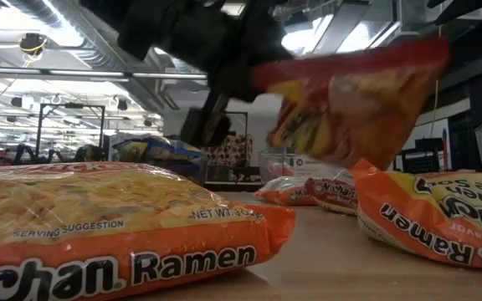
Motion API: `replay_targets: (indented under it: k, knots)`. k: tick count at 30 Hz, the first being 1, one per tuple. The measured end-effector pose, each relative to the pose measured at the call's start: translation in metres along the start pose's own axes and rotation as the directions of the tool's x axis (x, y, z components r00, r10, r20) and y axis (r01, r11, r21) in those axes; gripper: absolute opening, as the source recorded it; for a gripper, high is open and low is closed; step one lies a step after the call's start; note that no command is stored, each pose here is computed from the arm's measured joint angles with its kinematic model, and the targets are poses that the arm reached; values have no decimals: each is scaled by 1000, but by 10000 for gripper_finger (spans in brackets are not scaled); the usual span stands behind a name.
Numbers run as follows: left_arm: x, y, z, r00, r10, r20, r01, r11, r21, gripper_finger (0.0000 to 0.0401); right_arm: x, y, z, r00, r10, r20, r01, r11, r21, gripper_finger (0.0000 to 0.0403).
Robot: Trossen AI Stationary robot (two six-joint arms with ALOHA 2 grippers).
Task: Sort Maruchan noodles
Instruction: Put the red noodle pack into the bottom transparent bin
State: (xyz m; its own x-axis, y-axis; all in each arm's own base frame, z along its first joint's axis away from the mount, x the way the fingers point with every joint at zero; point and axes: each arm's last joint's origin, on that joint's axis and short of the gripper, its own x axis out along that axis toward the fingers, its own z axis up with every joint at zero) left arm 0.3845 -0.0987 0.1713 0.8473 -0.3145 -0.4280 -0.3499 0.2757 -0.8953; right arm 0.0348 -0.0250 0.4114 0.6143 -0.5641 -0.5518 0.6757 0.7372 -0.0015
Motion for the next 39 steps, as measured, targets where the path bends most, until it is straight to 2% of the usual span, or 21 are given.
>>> replay_targets:
  k: [8, 12, 17, 20, 24, 26, 31, 35, 39]
  knots:
    - [2, -44, 12, 992, -118, 46, 118, 993, 21, 9, 0, 0, 0, 1000, 0, -1, 0, 1000, -1, 347]
    - [-1, -82, 21, 972, -184, 145, 167, 978, 122, 9, 0, 0, 0, 1000, 1, -2, -1, 1000, -1, 347]
    - [-3, -119, 33, 960, -83, 266, 7, 962, 274, 9, 0, 0, 0, 1000, 1, -2, -1, 1000, -1, 347]
    - [8, -134, 42, 960, -28, 279, -65, 945, 320, 9, 0, 0, 0, 1000, 1, -2, -1, 1000, -2, 347]
    - [35, -153, 48, 964, -44, 263, -63, 922, 382, 9, 0, 0, 0, 1000, 9, -3, -9, 1000, -6, 347]
    - [47, -160, 49, 966, -40, 257, -69, 913, 402, 9, 0, 0, 0, 1000, 9, -4, -9, 1000, -6, 347]
    - [73, -155, 54, 960, 52, 275, -166, 898, 407, 9, 0, 0, -2, 1000, 7, -19, -7, 1000, -10, 347]
    - [87, -155, 55, 954, 29, 299, -155, 899, 409, 9, 0, 0, -3, 999, 4, -32, -5, 1000, -13, 347]
    - [96, -149, 45, 947, 52, 316, -188, 890, 416, 9, 7, 1, -7, 998, 2, -58, -3, 1000, -19, 347]
